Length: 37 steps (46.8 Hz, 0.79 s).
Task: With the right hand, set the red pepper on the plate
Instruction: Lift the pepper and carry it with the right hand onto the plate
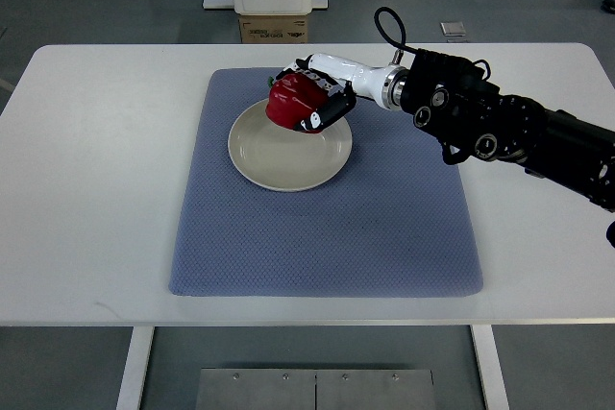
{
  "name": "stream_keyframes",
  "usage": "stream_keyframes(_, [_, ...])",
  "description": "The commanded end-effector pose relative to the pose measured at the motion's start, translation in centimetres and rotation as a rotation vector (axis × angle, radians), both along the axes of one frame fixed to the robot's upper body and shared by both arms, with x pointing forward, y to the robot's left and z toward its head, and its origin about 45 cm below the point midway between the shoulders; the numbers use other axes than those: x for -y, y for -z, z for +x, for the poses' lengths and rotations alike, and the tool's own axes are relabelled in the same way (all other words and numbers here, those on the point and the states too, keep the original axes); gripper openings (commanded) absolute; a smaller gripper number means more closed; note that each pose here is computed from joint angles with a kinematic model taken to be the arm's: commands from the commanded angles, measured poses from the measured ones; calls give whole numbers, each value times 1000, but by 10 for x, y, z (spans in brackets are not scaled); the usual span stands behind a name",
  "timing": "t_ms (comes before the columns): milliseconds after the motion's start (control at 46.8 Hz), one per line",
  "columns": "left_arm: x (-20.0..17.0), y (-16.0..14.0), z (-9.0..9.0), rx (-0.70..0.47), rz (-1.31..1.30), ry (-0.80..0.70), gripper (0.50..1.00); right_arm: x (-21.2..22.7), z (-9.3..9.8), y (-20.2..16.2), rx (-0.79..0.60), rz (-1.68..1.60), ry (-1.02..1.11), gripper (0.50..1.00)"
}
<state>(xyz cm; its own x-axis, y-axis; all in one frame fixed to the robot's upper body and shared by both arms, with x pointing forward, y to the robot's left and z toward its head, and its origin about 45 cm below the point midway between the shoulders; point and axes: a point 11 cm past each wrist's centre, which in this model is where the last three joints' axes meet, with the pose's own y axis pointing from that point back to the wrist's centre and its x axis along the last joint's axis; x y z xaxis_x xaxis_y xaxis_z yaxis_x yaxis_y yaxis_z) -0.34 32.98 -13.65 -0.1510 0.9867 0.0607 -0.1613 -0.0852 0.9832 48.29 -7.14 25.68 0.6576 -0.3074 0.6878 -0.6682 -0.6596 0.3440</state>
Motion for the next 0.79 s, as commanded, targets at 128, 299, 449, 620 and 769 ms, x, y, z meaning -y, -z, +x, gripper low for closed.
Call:
stream_keyframes(128, [0, 0, 0, 0, 0, 0, 1000, 1, -1, 4, -5, -3, -2, 500])
stream_keyframes(299, [0, 0, 0, 0, 0, 0, 1000, 1, -4, 8, -15, -1, -5, 500])
stream_keyframes(449, [0, 0, 0, 0, 0, 0, 1000, 2, -6, 14, -27, -1, -2, 500])
stream_keyframes(620, [0, 0, 0, 0, 0, 0, 1000, 4, -8, 20, -38, 0, 0, 500])
stream_keyframes(769, [0, 0, 0, 0, 0, 0, 1000, 7, -10, 27, -52, -1, 8, 500])
